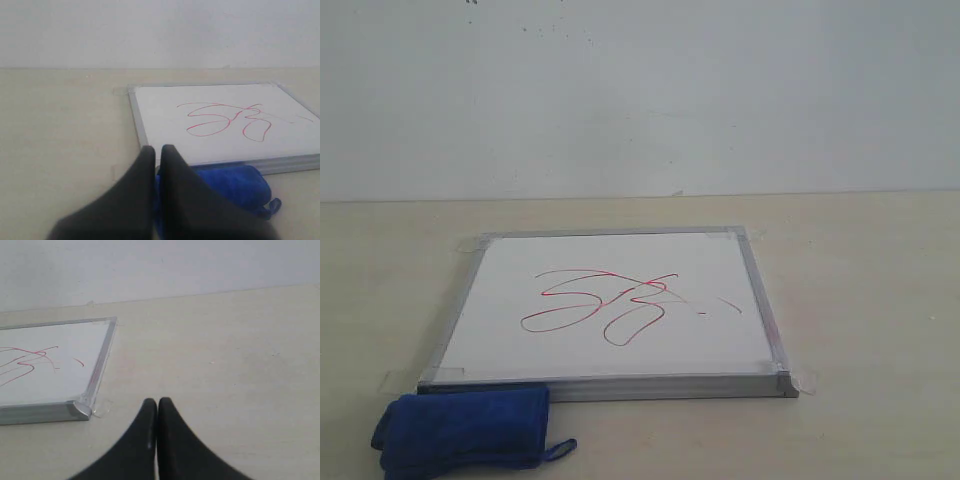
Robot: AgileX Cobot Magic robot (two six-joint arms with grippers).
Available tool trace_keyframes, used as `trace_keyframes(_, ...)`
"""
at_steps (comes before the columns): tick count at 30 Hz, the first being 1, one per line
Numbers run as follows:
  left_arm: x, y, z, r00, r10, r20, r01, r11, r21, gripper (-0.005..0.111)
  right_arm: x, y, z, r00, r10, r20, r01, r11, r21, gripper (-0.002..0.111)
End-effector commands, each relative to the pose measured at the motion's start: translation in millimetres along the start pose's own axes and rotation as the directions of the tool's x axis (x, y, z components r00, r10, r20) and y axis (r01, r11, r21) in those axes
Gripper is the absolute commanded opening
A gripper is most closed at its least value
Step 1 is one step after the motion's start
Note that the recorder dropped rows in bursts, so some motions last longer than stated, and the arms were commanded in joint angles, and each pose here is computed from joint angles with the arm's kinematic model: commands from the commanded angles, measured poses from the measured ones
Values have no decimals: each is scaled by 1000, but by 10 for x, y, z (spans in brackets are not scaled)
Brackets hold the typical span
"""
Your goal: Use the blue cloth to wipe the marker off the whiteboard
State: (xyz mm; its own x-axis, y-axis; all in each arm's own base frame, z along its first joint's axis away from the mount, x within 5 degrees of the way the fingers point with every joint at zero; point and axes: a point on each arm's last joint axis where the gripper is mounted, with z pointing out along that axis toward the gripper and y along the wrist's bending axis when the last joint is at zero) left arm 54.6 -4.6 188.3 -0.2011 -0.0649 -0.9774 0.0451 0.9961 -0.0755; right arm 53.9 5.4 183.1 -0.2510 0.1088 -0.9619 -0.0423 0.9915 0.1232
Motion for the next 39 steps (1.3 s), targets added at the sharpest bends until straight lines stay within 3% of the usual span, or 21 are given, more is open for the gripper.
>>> trace_keyframes(1,7,1,1,1000,5,3,-5,1000,-1,4,-12,-2,-4,1000,-2,16,2,1000,3,0)
trace_keyframes(7,7,1,1,1000,5,3,-5,1000,-1,4,-31,-2,-5,999,-2,37,2,1000,3,0)
trace_keyframes(10,7,1,1,1000,5,3,-5,1000,-1,4,-157,-1,-18,985,-2,175,2,1000,3,0)
trace_keyframes(14,7,1,1,1000,5,3,-5,1000,-1,4,-417,-2,-106,887,30,461,-28,1000,-11,0)
trace_keyframes(17,7,1,1,1000,5,3,-5,1000,-1,4,-577,30,-186,891,40,453,-33,999,-23,0)
trace_keyframes(23,7,1,1,1000,5,3,-5,1000,-1,4,-1073,120,-330,921,-93,377,96,995,13,0)
trace_keyframes(26,7,1,1,1000,5,3,-5,1000,-1,4,-1322,150,-369,909,-100,405,103,995,16,0)
trace_keyframes(39,7,1,1,1000,5,3,-5,1000,-1,4,-1448,151,-399,862,-3,506,16,1000,-20,0)
